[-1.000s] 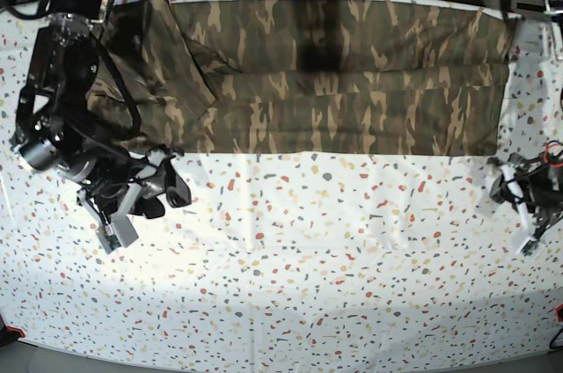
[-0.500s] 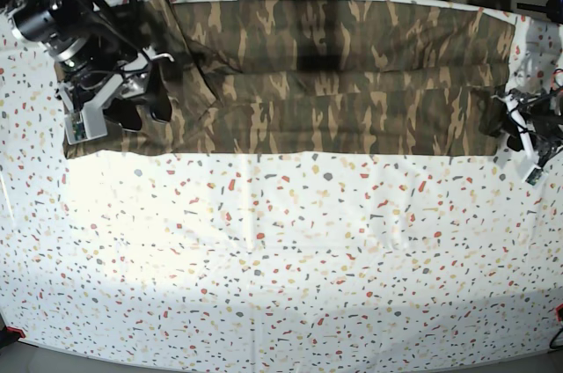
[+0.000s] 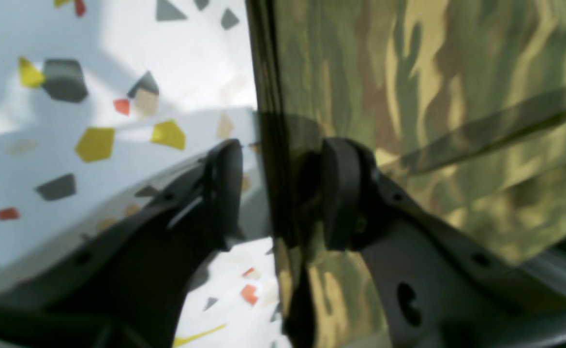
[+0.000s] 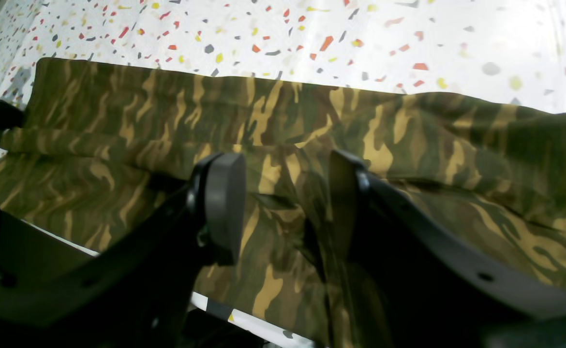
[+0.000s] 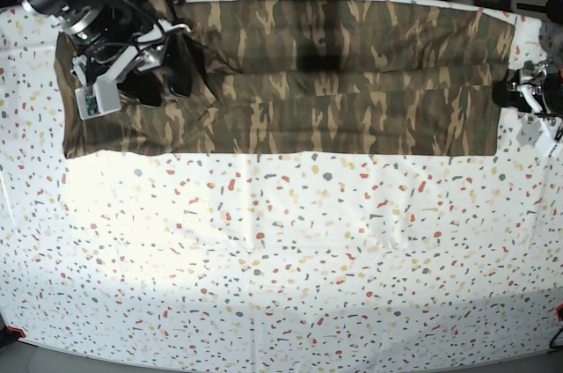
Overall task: Fold the T-shirt properly
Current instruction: 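Regrasp the strip ends with both grippers, then lift the strip end with the left gripper and fold it toward the right gripper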
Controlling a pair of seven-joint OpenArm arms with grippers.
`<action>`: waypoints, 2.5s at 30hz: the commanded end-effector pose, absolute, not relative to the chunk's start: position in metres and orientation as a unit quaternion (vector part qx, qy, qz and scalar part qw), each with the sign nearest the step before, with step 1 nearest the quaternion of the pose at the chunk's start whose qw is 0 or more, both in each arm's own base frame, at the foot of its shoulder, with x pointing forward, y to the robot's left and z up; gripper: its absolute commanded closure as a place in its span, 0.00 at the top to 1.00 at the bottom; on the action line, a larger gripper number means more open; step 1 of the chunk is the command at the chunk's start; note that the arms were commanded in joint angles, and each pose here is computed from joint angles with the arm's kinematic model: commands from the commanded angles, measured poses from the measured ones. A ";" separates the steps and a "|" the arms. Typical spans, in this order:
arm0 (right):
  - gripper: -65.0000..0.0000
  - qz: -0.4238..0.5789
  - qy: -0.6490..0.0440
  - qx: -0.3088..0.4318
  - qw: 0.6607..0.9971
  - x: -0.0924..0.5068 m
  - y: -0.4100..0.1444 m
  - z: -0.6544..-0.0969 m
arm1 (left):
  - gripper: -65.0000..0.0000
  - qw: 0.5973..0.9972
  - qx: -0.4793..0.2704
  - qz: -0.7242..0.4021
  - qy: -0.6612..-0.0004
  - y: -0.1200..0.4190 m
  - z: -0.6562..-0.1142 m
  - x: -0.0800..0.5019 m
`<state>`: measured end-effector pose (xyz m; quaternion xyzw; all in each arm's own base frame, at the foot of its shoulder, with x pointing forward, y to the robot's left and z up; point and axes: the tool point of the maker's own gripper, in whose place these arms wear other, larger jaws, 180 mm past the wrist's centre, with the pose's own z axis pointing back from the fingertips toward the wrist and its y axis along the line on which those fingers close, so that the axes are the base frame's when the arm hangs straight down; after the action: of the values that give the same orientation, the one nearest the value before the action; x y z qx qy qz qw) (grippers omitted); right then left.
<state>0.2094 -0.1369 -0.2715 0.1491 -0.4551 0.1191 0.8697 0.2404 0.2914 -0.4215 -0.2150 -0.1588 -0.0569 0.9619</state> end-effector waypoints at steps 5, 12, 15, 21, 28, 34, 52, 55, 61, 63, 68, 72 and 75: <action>0.44 0.125 -0.473 0.153 0.859 0.212 -0.134 -0.261 | 0.40 0.933 -0.333 -0.021 -0.136 0.277 -0.408 0.233; 0.44 0.125 -0.472 0.153 0.859 0.212 -0.134 -0.261 | 0.40 0.922 -0.362 -0.009 -0.134 0.273 -0.406 0.229; 0.44 0.125 -0.472 0.153 0.859 0.211 -0.134 -0.261 | 0.40 0.921 -0.362 -0.006 -0.145 0.273 -0.404 0.233; 0.44 0.125 -0.472 0.153 0.859 0.212 -0.134 -0.261 | 0.00 0.918 -0.371 -0.006 -0.142 0.265 -0.407 0.232; 0.44 0.124 -0.477 0.164 0.854 0.212 -0.130 -0.258 | 0.00 0.907 -0.386 -0.008 -0.166 0.255 -0.399 0.242; 0.44 0.127 -0.490 0.162 0.847 0.220 -0.130 -0.252 | 0.00 0.897 -0.381 -0.029 -0.221 0.250 -0.365 0.265; 0.44 0.143 -0.596 0.233 0.755 0.241 -0.100 -0.178 | 0.00 0.890 -0.325 -0.146 -0.285 0.141 -0.345 0.248; 0.44 0.145 -0.605 0.238 0.746 0.244 -0.099 -0.172 | 0.00 0.884 -0.342 -0.134 -0.288 0.125 -0.349 0.247; 0.44 0.140 -0.643 0.256 0.708 0.257 -0.092 -0.146 | 0.00 0.872 -0.375 -0.113 -0.292 0.093 -0.353 0.246; 0.44 0.140 -0.653 0.257 0.699 0.261 -0.091 -0.139 | 0.00 0.866 -0.389 -0.105 -0.294 0.083 -0.352 0.246; 0.44 0.142 -0.673 0.257 0.679 0.268 -0.090 -0.124 | 0.00 0.845 -0.418 -0.101 -0.318 0.056 -0.335 0.249; 0.44 0.146 -0.683 0.254 0.669 0.271 -0.090 -0.116 | 0.00 0.820 -0.426 -0.119 -0.362 0.031 -0.302 0.254; 0.44 0.147 -0.687 0.254 0.665 0.273 -0.090 -0.113 | 0.00 0.819 -0.418 -0.148 -0.363 0.009 -0.296 0.246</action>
<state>0.2747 -0.0925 -0.1274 0.2459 -0.6670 0.1424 0.6887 0.2436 0.0111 -0.3063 -0.4096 -0.3487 -0.1462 0.8303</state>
